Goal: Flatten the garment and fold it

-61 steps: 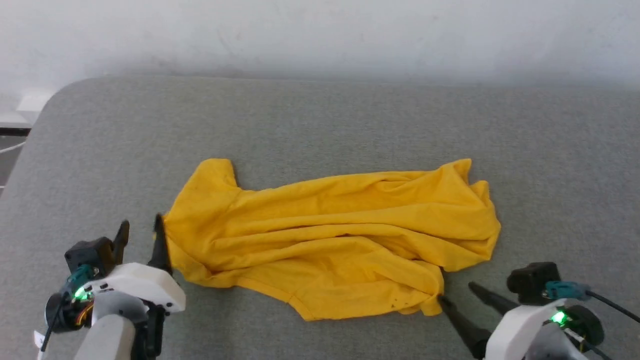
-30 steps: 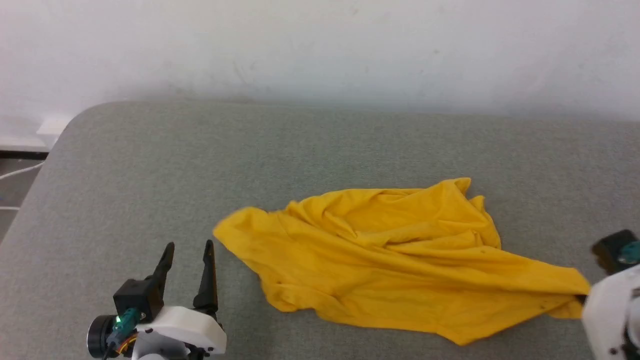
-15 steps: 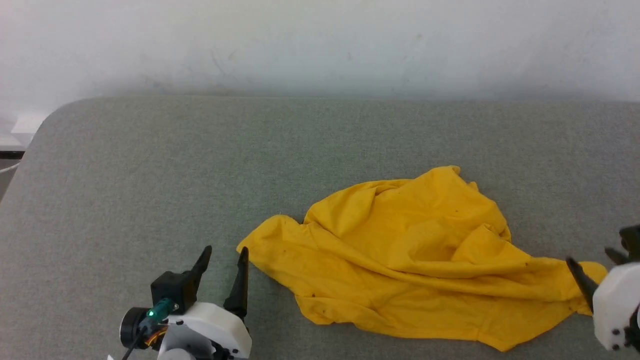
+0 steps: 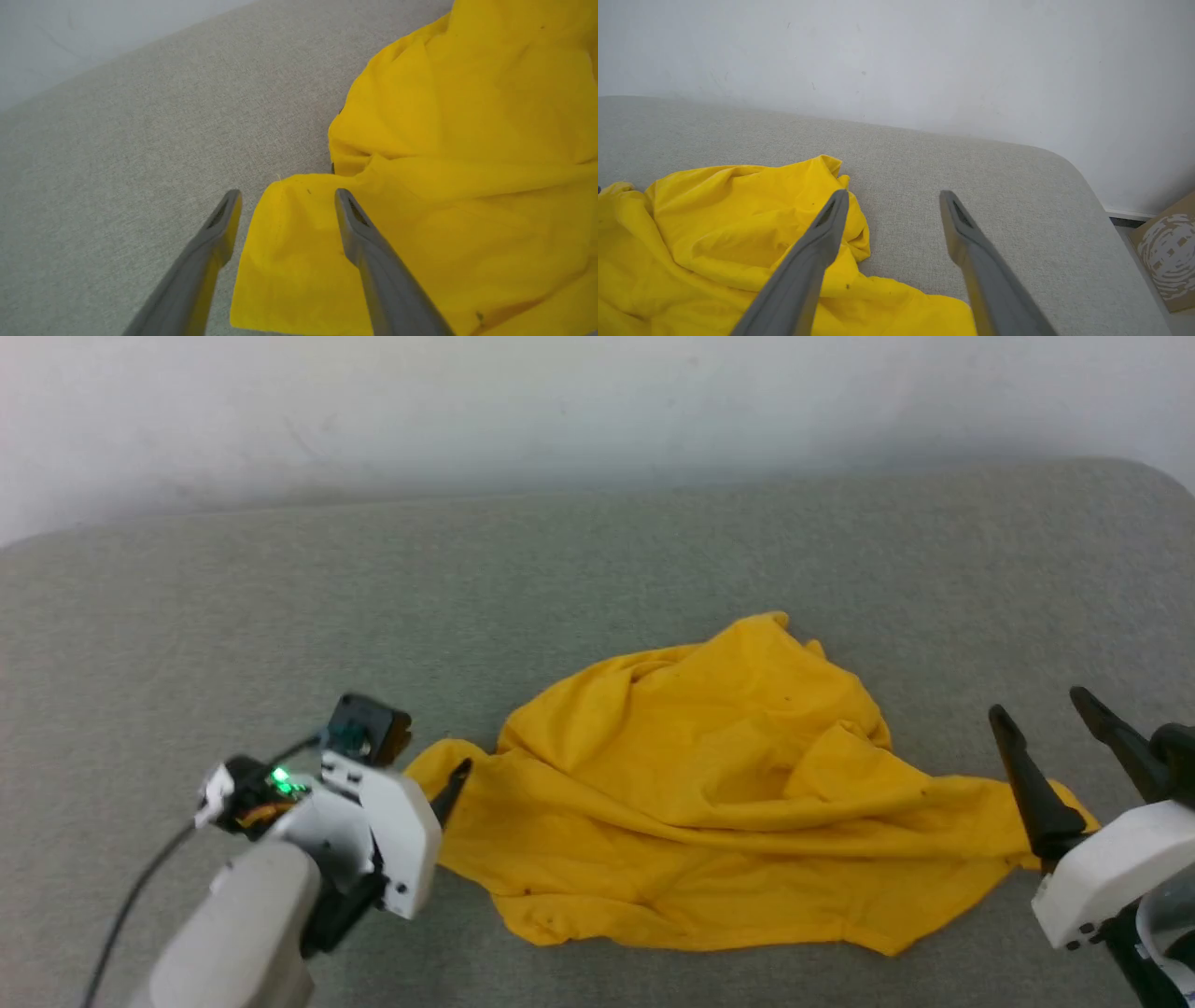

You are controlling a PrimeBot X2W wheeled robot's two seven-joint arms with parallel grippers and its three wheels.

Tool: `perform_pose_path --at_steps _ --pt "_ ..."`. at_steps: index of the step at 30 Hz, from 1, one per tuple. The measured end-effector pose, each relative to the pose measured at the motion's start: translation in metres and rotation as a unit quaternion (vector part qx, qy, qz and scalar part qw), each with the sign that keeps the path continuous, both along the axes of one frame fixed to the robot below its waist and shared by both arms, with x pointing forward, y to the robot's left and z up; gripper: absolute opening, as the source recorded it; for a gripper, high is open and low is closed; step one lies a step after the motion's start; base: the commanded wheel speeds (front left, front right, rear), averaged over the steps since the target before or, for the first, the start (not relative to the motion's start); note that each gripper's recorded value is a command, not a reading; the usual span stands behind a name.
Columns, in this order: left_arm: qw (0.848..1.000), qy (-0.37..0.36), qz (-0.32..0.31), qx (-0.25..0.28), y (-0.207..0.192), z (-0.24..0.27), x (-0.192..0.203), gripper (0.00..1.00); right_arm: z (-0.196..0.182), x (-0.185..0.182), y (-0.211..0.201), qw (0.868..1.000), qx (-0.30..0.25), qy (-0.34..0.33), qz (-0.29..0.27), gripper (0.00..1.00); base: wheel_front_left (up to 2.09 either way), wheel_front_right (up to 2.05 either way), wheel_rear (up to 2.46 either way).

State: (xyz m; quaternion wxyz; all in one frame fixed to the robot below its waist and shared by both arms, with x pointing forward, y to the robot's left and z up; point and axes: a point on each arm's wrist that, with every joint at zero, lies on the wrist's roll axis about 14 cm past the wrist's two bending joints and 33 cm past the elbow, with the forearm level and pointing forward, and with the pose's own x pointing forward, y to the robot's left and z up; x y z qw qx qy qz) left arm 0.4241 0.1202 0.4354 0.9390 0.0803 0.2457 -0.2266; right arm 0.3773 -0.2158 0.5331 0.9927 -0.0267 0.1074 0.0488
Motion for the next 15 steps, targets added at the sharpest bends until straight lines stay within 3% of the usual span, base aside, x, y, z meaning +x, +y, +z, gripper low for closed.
perform_pose_path --at_steps 4,5,13,14,15 --pt "0.996 0.067 -0.027 0.056 0.004 -0.018 0.007 1.0 -0.008 -0.003 -0.003 1.0 0.003 0.009 -0.012 1.0 0.0 0.0 0.0" --pt "0.989 0.116 -0.051 0.076 0.0 -0.032 0.004 1.0 -0.014 -0.005 -0.006 1.0 0.005 0.016 -0.02 1.0 0.0 0.0 0.0" --pt "0.949 0.258 -0.129 0.13 -0.008 -0.054 0.002 1.0 -0.032 -0.006 -0.023 0.998 0.01 0.031 -0.053 1.0 0.0 0.0 0.0" --pt "0.943 0.272 -0.137 0.136 -0.009 -0.055 0.001 0.79 -0.033 -0.006 -0.025 0.998 0.009 0.032 -0.057 1.0 0.0 0.0 0.0" --pt "0.938 0.285 -0.142 0.139 -0.01 -0.055 0.002 0.04 -0.035 -0.007 -0.027 0.998 0.009 0.034 -0.061 1.0 0.0 0.0 0.0"
